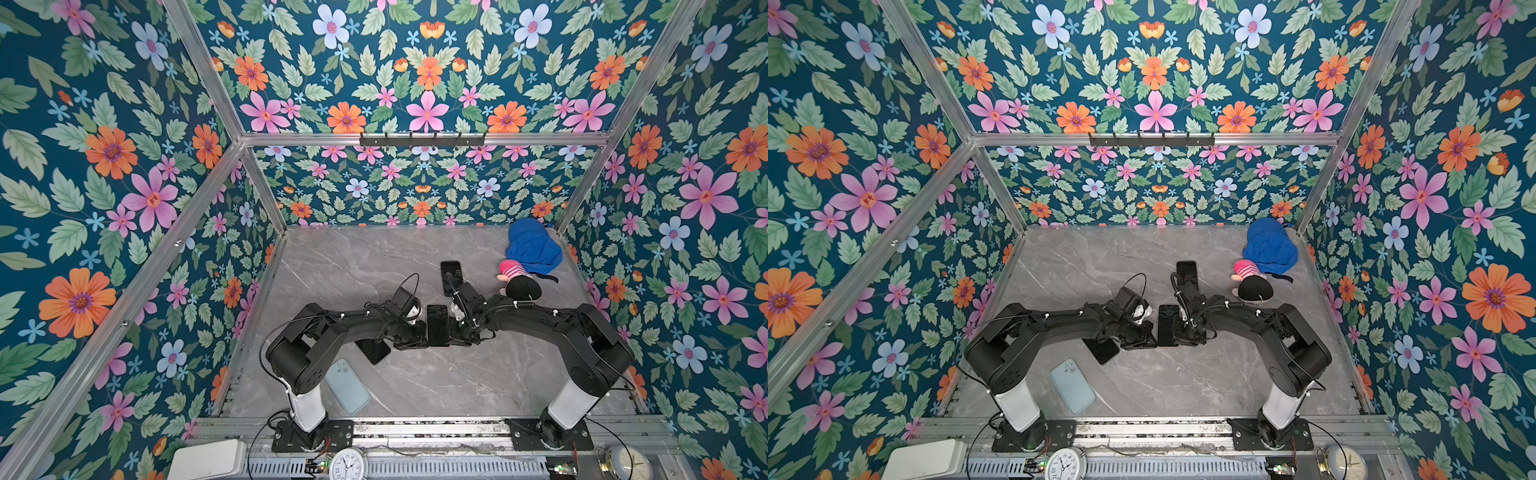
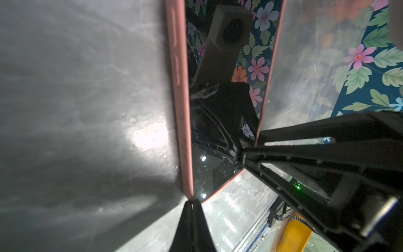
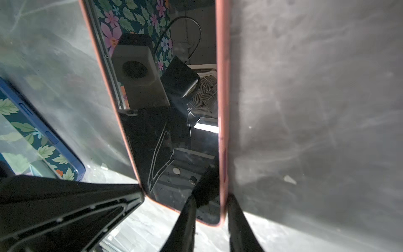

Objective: Put the phone into the phone case

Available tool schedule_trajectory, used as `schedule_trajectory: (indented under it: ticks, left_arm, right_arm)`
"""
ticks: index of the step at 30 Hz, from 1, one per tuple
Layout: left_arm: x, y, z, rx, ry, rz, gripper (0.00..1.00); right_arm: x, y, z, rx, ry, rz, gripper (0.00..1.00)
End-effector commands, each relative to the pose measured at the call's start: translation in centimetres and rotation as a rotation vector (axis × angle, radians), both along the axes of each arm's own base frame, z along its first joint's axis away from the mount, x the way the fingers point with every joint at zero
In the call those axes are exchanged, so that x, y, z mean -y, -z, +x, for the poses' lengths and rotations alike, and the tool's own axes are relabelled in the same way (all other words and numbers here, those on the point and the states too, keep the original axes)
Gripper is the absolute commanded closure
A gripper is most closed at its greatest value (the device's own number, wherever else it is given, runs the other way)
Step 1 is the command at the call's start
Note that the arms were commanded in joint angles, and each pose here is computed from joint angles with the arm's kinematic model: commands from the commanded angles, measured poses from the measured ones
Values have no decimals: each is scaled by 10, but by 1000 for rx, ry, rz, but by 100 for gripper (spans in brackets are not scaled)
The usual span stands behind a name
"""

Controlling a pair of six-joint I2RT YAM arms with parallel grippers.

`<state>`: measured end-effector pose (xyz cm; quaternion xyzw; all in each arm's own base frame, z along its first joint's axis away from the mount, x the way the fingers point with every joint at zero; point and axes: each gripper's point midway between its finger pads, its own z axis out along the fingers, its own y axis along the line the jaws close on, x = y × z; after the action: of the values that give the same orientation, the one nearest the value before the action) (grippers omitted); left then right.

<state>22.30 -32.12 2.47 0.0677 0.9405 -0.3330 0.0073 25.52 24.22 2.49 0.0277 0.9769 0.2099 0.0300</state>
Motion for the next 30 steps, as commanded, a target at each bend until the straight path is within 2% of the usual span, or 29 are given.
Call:
schedule_trajectory:
  ticks: [1, 3, 4, 5, 9, 12, 20, 22, 26, 30]
  left_arm:
    - [-7, -4, 9, 49, -27, 46, 83]
    - [-14, -16, 19, 86, -61, 41, 72]
    - [-18, -20, 24, 100, -80, 35, 66]
    - [-23, -25, 30, 117, -100, 33, 59]
    - [-48, -34, 46, 155, -162, 34, 43]
    - [-63, -35, 49, 164, -184, 30, 32]
    - [-75, -27, 45, 146, -184, 2, 26]
    - [-76, -26, 45, 144, -187, -4, 26]
    - [-78, -26, 44, 145, -187, -8, 26]
    - [-79, -26, 45, 146, -184, -9, 26]
  right_arm:
    - [13, -9, 3, 37, 14, -71, 55]
    - [11, -11, 8, 49, 45, -93, 29]
    - [11, -10, 12, 57, 63, -118, 19]
    - [8, -9, 16, 59, 78, -147, 16]
    - [4, -6, 25, 68, 76, -267, 8]
    - [-1, -1, 28, 53, 71, -305, 6]
    - [-15, 9, 21, 42, -6, -414, 5]
    - [-15, 14, 19, 35, -19, -446, 7]
    - [-14, 19, 17, 9, -29, -481, 17]
    - [-14, 8, 27, 53, -44, -472, 28]
